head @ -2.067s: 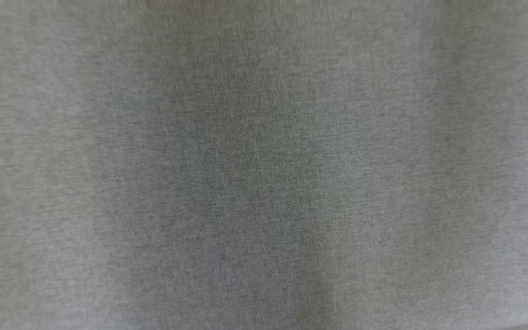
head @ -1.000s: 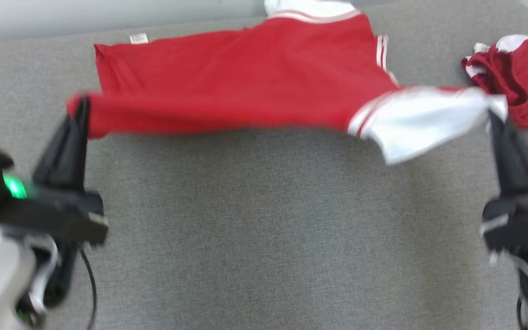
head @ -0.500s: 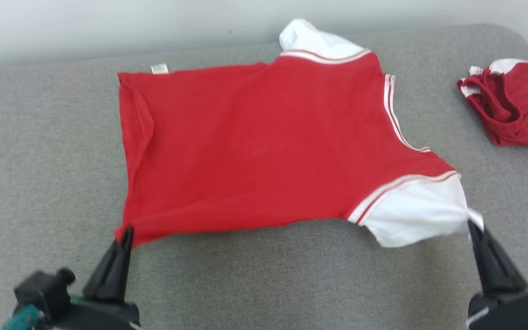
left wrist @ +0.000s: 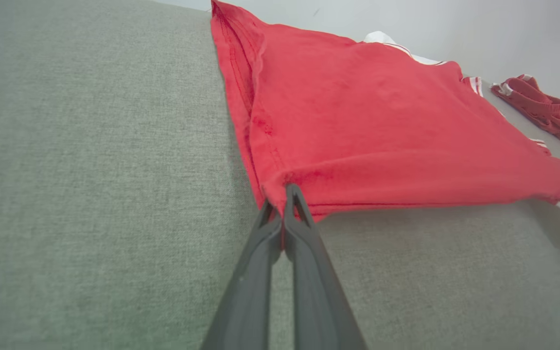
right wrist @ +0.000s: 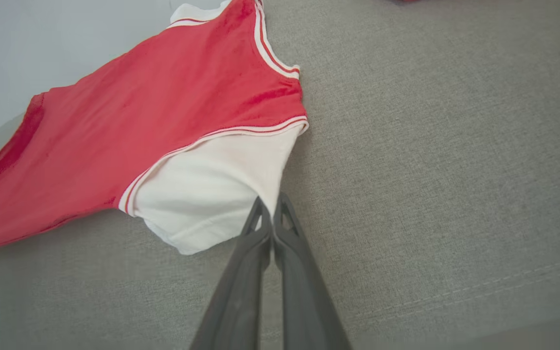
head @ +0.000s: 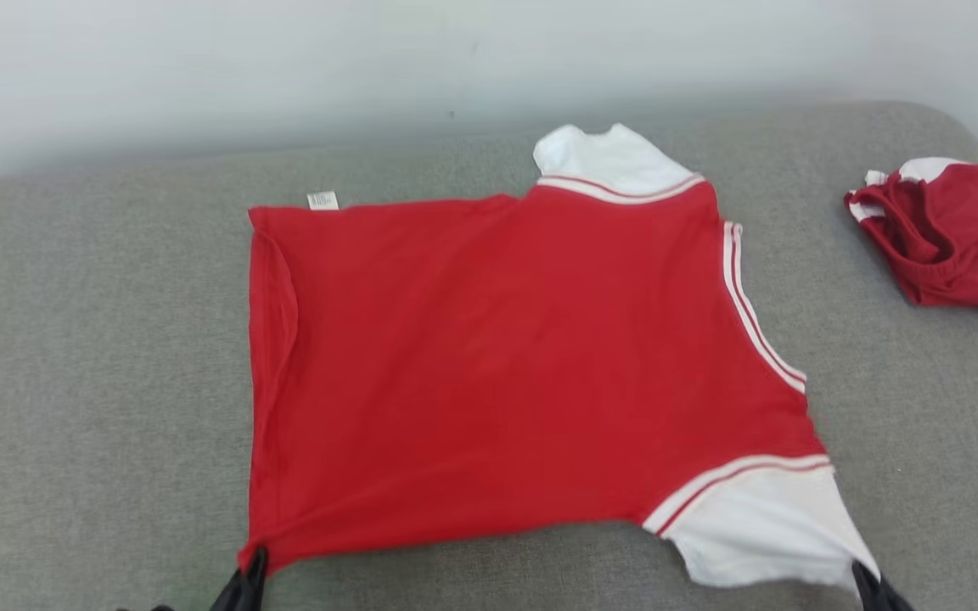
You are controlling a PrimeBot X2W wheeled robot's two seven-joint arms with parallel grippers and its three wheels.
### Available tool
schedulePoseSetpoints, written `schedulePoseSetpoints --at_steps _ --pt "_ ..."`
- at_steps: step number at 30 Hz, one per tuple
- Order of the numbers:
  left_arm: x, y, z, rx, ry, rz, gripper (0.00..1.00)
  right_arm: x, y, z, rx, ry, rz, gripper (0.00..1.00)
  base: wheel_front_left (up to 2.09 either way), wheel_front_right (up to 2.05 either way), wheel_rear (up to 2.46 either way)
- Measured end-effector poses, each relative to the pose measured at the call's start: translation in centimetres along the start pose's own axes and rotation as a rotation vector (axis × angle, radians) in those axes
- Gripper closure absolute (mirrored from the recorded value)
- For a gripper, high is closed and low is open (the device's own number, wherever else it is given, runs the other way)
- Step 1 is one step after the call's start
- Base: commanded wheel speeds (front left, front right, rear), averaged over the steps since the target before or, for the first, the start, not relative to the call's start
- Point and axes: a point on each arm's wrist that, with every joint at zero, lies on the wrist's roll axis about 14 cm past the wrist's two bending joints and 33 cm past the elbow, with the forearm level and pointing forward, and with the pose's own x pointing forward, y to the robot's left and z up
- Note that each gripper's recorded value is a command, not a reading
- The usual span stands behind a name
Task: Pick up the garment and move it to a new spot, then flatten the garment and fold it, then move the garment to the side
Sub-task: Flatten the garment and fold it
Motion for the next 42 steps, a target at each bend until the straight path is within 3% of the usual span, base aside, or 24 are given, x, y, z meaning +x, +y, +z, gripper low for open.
schedulePoseSetpoints --at_steps 9,17,28,42 --pt "-2.2 1.4 -1.5 0.004 0.025 0.054 1.0 -2.4 -0.7 -3.9 0.023 0.13 -0.022 1.0 0.0 0.0 0.0" --pt "-2.4 1.5 -1.8 0.007 0.025 0.06 1.0 -2.1 0.7 -4.6 0.045 0.139 0.015 1.0 0.0 0.0 0.0" --pt "-1.5 0.6 0.3 0.065 -0.037 0.023 1.0 1.1 2.4 0.1 -0.009 0.015 0.102 1.0 0.0 0.0 0.0" --pt "1.5 0.3 3.4 0.13 -0.075 -0.026 1.0 9.0 3.9 6.2 -0.117 -0.062 0.183 1.0 0.0 0.0 0.0"
